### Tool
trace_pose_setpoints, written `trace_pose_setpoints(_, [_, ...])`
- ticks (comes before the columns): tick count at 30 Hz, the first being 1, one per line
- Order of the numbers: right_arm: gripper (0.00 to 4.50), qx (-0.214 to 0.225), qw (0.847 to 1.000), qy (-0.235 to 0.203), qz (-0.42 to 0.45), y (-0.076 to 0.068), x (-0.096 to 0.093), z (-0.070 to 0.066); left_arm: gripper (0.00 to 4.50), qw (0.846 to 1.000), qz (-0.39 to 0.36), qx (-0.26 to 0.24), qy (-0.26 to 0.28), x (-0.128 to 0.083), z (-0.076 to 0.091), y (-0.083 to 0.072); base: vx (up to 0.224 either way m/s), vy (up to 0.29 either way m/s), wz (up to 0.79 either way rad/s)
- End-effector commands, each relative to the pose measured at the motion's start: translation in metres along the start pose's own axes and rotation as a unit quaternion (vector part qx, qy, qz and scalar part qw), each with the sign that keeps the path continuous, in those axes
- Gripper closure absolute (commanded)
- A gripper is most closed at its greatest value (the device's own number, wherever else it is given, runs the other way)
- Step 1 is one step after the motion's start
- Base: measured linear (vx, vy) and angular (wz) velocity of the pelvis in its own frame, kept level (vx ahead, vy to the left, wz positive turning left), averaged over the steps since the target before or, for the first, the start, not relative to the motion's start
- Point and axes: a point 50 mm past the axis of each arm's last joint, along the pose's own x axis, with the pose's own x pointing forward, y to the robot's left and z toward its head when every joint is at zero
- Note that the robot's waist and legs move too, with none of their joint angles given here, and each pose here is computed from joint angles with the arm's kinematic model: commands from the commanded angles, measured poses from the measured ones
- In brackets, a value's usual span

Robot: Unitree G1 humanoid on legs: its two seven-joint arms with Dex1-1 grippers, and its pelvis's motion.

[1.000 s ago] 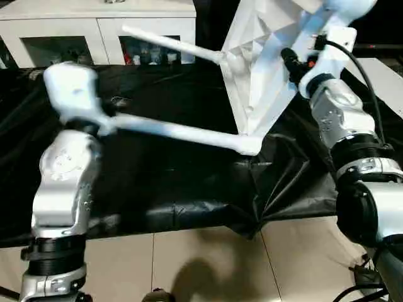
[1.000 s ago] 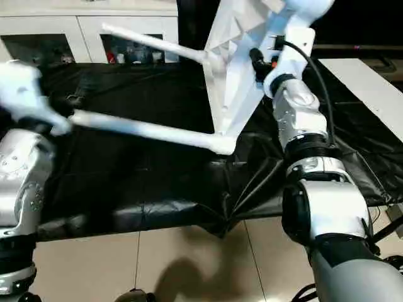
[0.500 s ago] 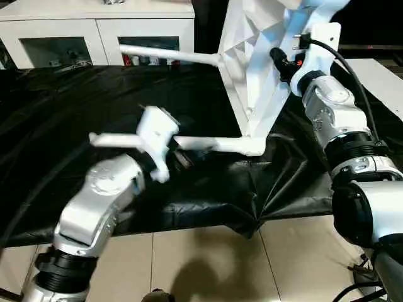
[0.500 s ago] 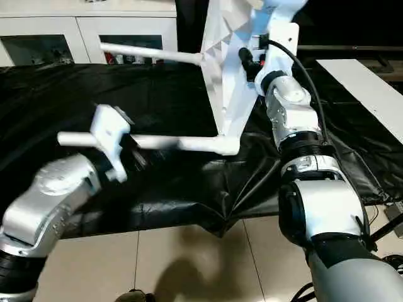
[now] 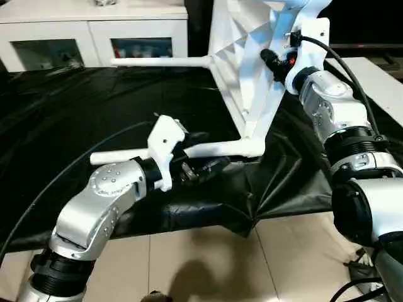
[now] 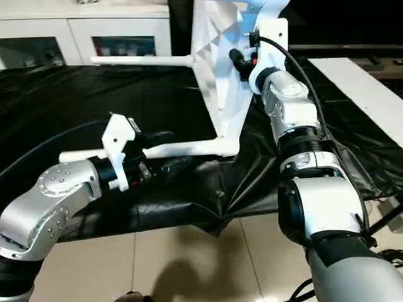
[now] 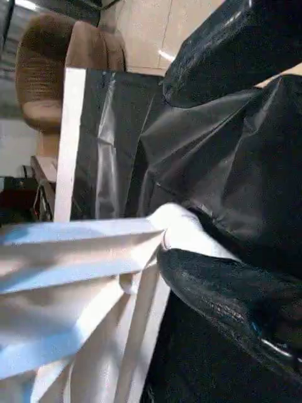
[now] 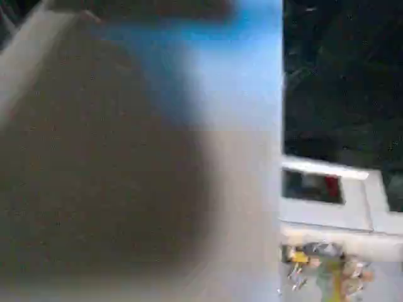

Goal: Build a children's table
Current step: Flip table

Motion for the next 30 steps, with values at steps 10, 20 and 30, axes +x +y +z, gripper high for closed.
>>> trace_pose_setpoints(10, [0.87, -0.004, 0.999, 0.042, 0.027, 0.007, -0.004, -0.031, 0.53, 0.999, 0.035, 0.010, 0.004, 0.002, 0.001, 0.008, 0.000, 0.000, 0.00])
trace_pose_setpoints(20, [0.60, 0.012, 1.000, -0.008, 0.019, 0.022, -0.010, -0.060, 0.53, 0.999, 0.051, 0.005, -0.002, 0.001, -0.002, 0.004, 0.000, 0.000, 0.00])
trace_pose_setpoints(30, [0.60, 0.033, 0.999, -0.010, 0.007, 0.029, -0.009, -0.074, 0.53, 0.997, 0.071, 0.021, -0.004, -0.003, -0.005, 0.002, 0.000, 0.000, 0.00])
